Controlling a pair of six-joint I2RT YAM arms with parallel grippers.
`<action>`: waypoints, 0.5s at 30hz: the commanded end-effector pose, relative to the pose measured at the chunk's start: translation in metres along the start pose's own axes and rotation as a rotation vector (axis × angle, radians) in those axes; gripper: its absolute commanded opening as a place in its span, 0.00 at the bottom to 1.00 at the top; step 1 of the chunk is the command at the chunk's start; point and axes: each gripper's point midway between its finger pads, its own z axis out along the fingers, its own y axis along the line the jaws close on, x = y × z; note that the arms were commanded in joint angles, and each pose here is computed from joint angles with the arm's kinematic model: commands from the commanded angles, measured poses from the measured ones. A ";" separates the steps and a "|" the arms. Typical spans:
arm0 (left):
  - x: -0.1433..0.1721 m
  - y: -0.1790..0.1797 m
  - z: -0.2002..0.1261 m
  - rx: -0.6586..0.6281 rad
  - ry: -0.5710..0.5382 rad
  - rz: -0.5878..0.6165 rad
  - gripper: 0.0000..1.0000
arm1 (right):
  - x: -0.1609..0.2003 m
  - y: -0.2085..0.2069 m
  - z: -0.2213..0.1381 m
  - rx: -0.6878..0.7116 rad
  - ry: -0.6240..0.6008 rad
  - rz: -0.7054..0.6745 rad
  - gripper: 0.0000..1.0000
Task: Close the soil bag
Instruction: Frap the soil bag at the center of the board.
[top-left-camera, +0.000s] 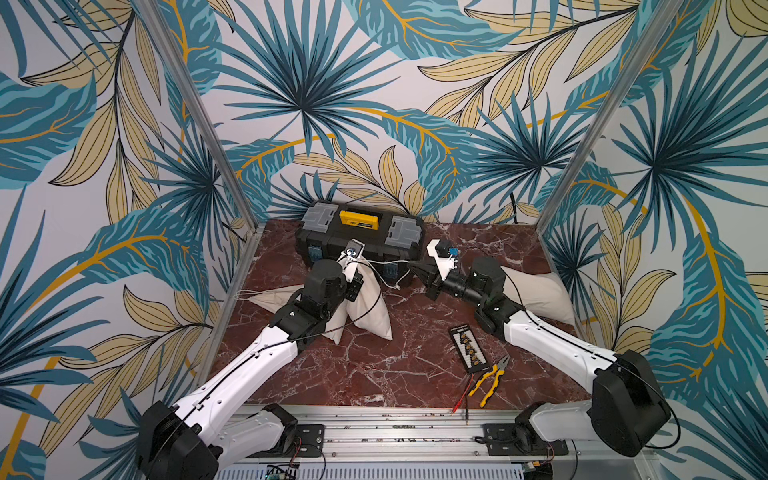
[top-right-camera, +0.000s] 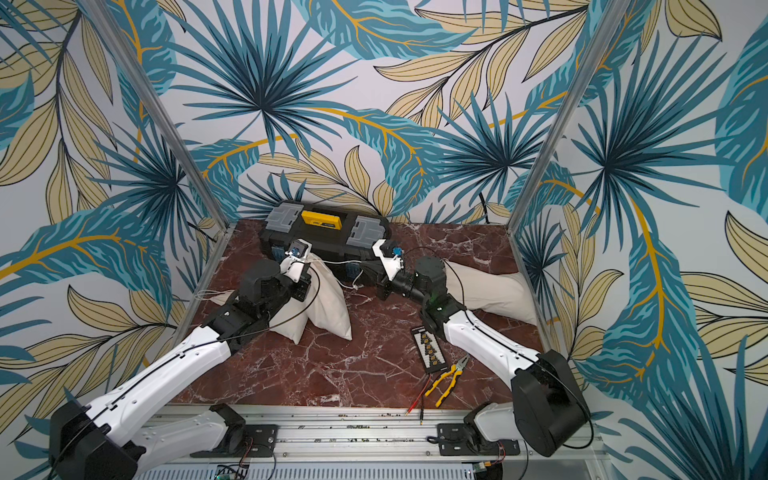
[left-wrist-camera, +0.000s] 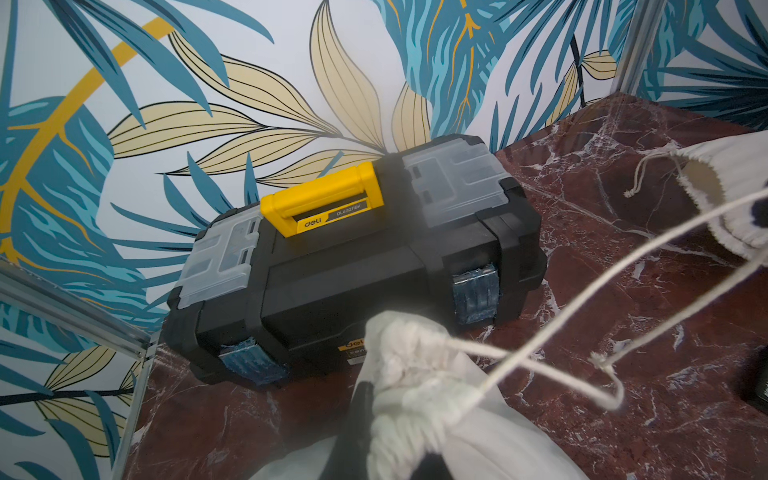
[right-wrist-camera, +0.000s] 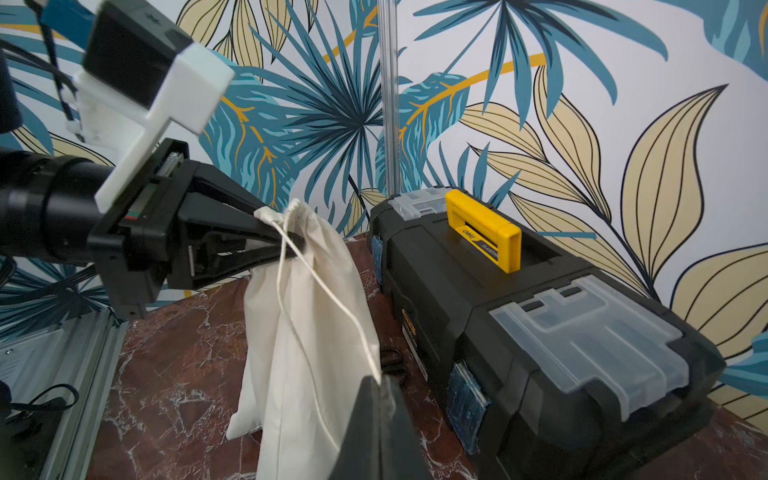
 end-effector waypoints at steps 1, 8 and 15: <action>0.009 0.022 0.001 -0.119 0.028 0.002 0.04 | -0.033 -0.020 -0.021 0.174 -0.101 -0.059 0.00; 0.078 0.034 0.021 -0.277 0.221 -0.041 0.14 | -0.106 -0.052 -0.091 0.531 -0.193 -0.208 0.00; 0.113 0.036 0.037 -0.356 0.319 -0.079 0.21 | -0.127 -0.056 -0.121 0.624 -0.254 -0.192 0.00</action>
